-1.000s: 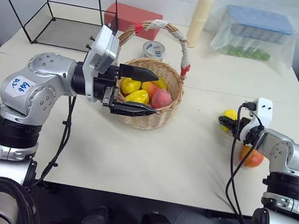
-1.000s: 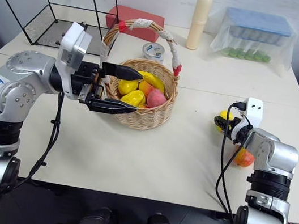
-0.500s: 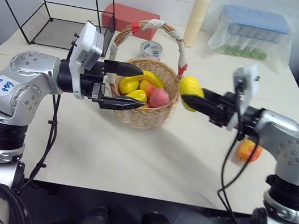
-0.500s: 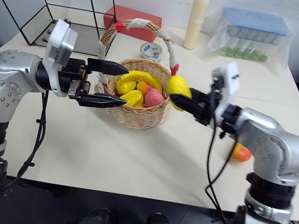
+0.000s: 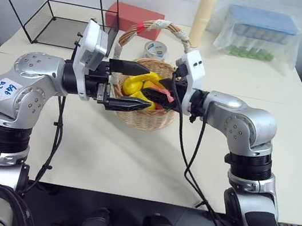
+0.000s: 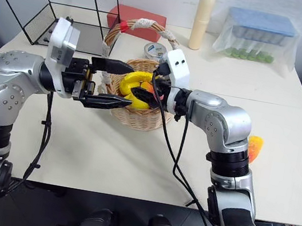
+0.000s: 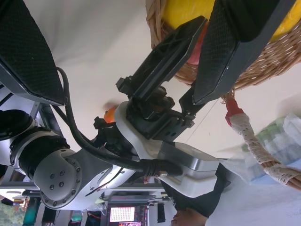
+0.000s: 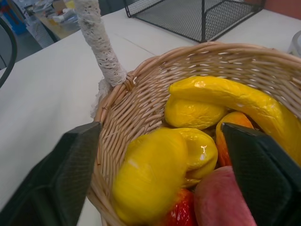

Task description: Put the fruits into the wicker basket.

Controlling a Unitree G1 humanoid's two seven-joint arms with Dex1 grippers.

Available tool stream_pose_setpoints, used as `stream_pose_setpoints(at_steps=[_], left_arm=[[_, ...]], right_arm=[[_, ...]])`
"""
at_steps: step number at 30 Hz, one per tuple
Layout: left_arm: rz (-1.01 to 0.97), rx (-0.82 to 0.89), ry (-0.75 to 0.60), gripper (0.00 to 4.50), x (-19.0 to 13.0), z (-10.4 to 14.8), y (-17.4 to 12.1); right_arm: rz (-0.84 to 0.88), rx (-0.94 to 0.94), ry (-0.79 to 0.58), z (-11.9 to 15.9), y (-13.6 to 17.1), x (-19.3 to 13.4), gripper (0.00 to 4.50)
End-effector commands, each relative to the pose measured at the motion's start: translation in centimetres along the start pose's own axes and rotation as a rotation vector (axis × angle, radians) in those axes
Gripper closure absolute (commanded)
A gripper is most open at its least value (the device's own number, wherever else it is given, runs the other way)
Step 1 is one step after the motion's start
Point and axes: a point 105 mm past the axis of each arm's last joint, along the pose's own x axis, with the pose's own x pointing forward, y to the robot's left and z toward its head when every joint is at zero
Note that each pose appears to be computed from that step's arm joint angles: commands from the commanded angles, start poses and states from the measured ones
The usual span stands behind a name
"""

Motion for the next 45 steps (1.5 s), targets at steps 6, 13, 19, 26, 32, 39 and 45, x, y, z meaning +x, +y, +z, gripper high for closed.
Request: stream_pose_setpoints(at_steps=[6, 13, 19, 26, 32, 39, 45], left_arm=[[-0.049, 0.032, -0.035, 0.0, 0.7, 0.4, -0.8], [-0.08, 0.027, -0.041, 0.0, 1.8, 0.1, -0.9], [-0.141, 0.032, -0.046, 0.0, 2.9, -0.1, -2.0], [-0.142, 0.064, -0.044, 0.0, 3.2, 0.4, -1.7], [-0.141, 0.1, -0.053, 0.0, 3.2, 1.3, -2.1], [-0.104, 0.118, -0.039, 0.0, 2.4, 1.5, -1.8], [-0.063, 0.115, -0.029, 0.0, 2.1, 1.4, -1.3]], right_arm=[[-0.322, 0.033, -0.113, 1.9, -4.3, -13.8, 0.35], [-0.884, 0.159, -0.025, -3.3, -8.8, -24.6, 0.0], [-1.105, 0.462, -0.03, -9.4, -10.0, -27.2, 0.0], [-1.036, 0.662, -0.087, -11.7, -10.9, -24.1, 0.0], [-0.999, 0.737, -0.023, -13.9, -11.0, -22.2, 0.0], [-0.921, 0.656, -0.039, -12.5, -11.3, -20.8, 1.28], [-0.549, 0.55, -0.098, -8.0, -7.7, -16.6, 1.93]])
